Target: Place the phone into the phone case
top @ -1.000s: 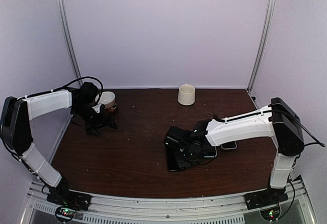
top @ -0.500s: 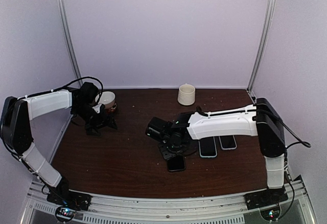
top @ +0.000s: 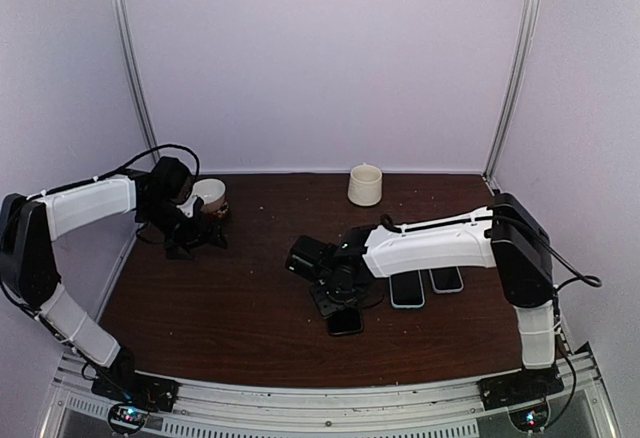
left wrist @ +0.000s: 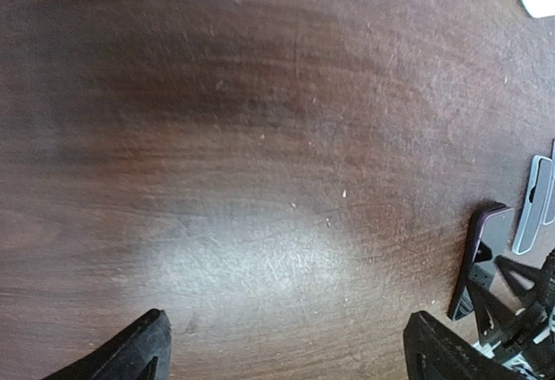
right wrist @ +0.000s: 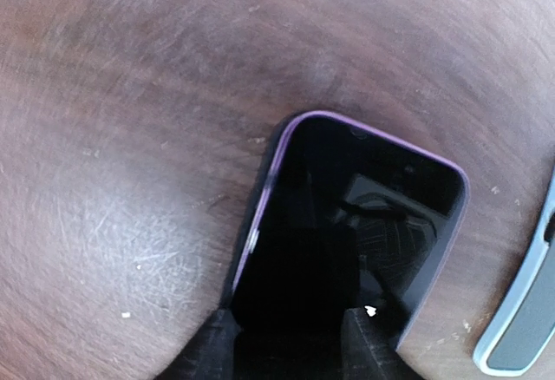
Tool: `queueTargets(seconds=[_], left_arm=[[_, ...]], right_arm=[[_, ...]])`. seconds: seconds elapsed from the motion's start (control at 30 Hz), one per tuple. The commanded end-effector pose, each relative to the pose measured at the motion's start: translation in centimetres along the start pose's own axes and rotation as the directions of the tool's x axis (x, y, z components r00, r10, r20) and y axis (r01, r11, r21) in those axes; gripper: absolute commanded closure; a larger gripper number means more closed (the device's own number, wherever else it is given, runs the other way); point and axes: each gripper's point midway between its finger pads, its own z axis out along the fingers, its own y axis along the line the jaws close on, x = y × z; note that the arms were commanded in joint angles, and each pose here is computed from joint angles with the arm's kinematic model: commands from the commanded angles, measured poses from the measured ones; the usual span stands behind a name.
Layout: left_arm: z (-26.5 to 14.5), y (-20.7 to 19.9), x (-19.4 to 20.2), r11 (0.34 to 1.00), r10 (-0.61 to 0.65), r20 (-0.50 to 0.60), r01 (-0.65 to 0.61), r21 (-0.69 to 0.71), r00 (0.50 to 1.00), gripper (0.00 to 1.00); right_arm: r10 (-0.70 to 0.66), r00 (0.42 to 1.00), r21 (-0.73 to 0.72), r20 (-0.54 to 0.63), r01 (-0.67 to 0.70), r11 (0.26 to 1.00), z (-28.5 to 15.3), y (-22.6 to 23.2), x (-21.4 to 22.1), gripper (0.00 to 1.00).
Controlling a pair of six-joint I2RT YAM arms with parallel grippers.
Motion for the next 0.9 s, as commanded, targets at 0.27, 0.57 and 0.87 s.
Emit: queueTargets(seconds=[0.27, 0.57, 0.87], left_arm=[[-9.5, -8.2, -4.2, 0.837, 0.54, 0.326, -0.452, -0.309, 0.776, 0.02], [-11.1, -10.3, -6.7, 0.908, 0.407, 0.548, -0.39, -0.154, 0.731, 0.03], [-6.4, -10.0, -4.9, 0.922, 0.351, 0.387, -0.387, 0.017, 0.853, 0.02]], right_arm=[[-0.073, 0.858, 0.099, 0.508, 0.026, 0.995, -11.7, -4.9, -9.3, 0.01], [-0.004, 0.766, -0.145, 0.643, 0.127, 0.981, -13.8, -1.7, -10.3, 0.01], [-0.009, 0.975, -0.011, 0.22, 0.012, 1.0, -6.5, -0.6, -2.4, 0.01]])
